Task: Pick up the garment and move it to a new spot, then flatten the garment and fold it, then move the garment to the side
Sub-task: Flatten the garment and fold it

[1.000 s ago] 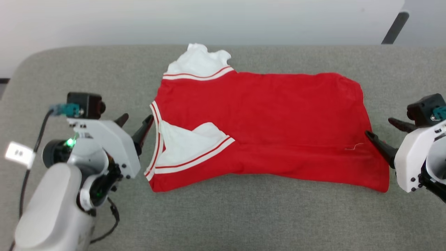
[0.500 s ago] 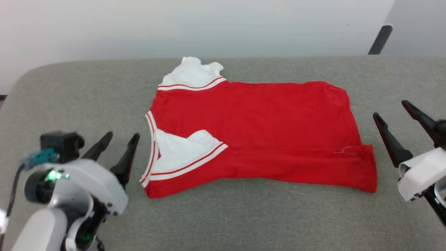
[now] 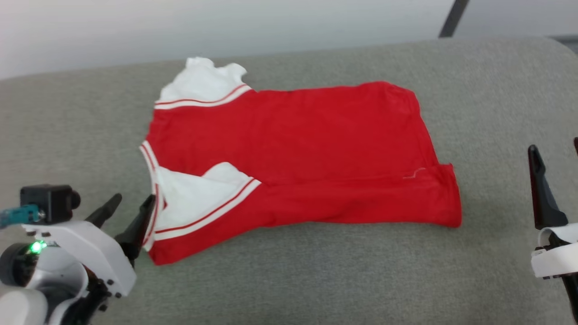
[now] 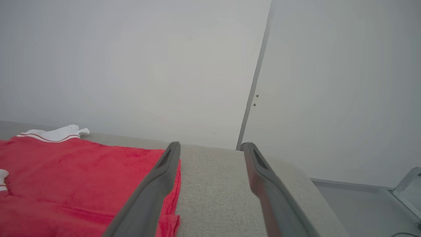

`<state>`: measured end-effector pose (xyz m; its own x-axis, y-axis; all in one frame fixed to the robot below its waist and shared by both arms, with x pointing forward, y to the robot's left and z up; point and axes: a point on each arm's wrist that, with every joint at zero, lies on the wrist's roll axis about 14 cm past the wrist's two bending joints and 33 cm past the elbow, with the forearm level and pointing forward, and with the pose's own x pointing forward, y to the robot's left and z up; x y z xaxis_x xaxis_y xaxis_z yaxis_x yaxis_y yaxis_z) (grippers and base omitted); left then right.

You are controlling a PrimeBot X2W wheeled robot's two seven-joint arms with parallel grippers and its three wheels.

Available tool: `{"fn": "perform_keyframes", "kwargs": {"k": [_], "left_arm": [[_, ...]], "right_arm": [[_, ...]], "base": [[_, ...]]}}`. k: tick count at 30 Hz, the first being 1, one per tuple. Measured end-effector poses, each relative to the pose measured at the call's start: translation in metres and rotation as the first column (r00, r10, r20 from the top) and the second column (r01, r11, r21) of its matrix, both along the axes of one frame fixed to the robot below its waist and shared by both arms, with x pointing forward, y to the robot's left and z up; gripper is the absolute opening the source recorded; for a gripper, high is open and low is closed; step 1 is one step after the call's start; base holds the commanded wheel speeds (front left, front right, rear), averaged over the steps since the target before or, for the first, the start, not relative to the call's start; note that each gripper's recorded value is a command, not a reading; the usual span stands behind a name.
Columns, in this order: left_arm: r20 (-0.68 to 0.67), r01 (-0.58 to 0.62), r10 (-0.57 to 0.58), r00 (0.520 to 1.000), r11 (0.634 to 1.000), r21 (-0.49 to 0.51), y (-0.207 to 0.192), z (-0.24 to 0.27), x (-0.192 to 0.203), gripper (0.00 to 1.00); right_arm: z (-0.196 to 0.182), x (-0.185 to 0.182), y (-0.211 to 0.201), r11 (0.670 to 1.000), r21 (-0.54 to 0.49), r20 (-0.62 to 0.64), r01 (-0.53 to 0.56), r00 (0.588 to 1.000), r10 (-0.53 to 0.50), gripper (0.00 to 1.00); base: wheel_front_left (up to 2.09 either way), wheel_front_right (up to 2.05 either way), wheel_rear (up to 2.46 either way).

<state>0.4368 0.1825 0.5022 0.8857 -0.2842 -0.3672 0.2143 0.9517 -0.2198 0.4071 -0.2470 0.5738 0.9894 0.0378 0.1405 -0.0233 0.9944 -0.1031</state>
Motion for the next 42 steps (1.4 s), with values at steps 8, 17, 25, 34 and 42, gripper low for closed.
{"fn": "perform_keyframes", "kwargs": {"k": [8, 17, 25, 34, 42], "left_arm": [[-0.287, 0.042, -0.024, 0.958, 0.997, 0.057, 0.008, -0.053, 0.002, 1.00], [-0.504, 0.059, -0.020, 0.863, 0.996, 0.061, 0.011, -0.097, -0.002, 1.00], [-0.598, 0.078, -0.012, 0.802, 0.993, 0.085, 0.009, -0.117, -0.008, 1.00], [-0.699, 0.075, -0.003, 0.715, 0.994, 0.073, 0.006, -0.125, -0.020, 1.00], [-0.723, 0.093, -0.022, 0.691, 0.994, 0.059, 0.000, -0.129, -0.022, 0.00]], "right_arm": [[-0.014, -0.003, -0.015, 0.998, 0.017, -0.037, 0.067, 0.997, -0.066, 1.00], [-0.029, 0.001, -0.022, 0.995, 0.021, -0.085, 0.096, 0.992, -0.094, 1.00], [-0.041, 0.005, -0.023, 0.994, 0.035, -0.118, 0.108, 0.988, -0.103, 1.00], [-0.048, 0.013, -0.019, 0.995, 0.040, -0.149, 0.090, 0.985, -0.083, 1.00], [-0.062, 0.018, -0.012, 0.996, 0.061, -0.211, 0.067, 0.976, -0.052, 1.00]], "base": [[0.00, 0.00, 0.00], [0.00, 0.00, 0.00], [0.00, 0.00, 0.00], [0.00, 0.00, 0.00], [0.00, 0.00, 0.00]]}}
